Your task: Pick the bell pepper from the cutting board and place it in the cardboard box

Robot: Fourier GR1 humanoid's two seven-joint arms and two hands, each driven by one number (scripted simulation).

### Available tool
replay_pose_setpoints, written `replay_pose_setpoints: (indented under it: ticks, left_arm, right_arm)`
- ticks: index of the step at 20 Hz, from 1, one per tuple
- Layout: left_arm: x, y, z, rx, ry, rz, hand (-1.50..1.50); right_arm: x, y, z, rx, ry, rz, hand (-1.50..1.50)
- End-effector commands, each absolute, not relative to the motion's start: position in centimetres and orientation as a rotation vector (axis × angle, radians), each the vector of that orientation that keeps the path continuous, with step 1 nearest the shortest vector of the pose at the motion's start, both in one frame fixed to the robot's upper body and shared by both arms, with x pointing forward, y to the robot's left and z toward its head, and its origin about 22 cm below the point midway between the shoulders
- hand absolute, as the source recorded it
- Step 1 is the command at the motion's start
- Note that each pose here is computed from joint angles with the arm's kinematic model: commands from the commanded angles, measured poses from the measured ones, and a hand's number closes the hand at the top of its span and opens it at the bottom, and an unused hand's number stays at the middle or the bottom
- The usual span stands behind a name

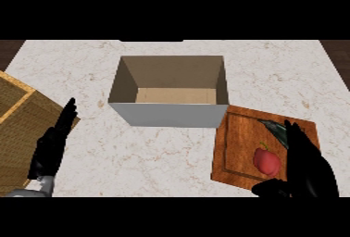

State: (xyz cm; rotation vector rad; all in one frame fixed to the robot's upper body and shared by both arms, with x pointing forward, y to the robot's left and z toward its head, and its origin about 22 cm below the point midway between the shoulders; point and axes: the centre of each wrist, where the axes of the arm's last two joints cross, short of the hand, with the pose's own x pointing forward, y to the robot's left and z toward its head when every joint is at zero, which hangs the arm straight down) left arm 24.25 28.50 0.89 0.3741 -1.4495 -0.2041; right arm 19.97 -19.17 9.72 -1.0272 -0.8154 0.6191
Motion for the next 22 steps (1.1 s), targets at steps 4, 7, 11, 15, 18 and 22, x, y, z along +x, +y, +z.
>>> replay_pose_setpoints:
  ticks: [4, 7, 11, 15, 18, 22]
  left_arm:
    - [22.8, 28.8, 0.6, 0.390, -1.455, -0.206, 0.00]
    - [23.6, 27.0, 1.3, 0.376, -1.456, -0.182, 0.00]
    - [23.1, 28.7, 1.2, 0.400, -1.440, -0.197, 0.00]
    - [23.2, 29.0, 1.3, 0.385, -1.452, -0.203, 0.00]
    - [23.3, 28.1, 1.6, 0.390, -1.442, -0.196, 0.00]
    - [24.7, 29.4, 0.6, 0.359, -1.428, -0.207, 0.00]
  right_arm:
    - [19.9, -18.2, 7.4, -1.058, -0.641, 0.604, -1.50]
    - [20.7, -17.3, 6.9, -1.049, -0.642, 0.612, -1.50]
    - [19.8, -16.8, 6.4, -1.040, -0.647, 0.606, -1.50]
    - [19.5, -17.8, 7.8, -1.073, -0.662, 0.590, -1.50]
    - [20.6, -17.2, 7.2, -1.052, -0.666, 0.579, -1.50]
    - [20.7, -17.7, 7.0, -1.053, -0.681, 0.562, -1.50]
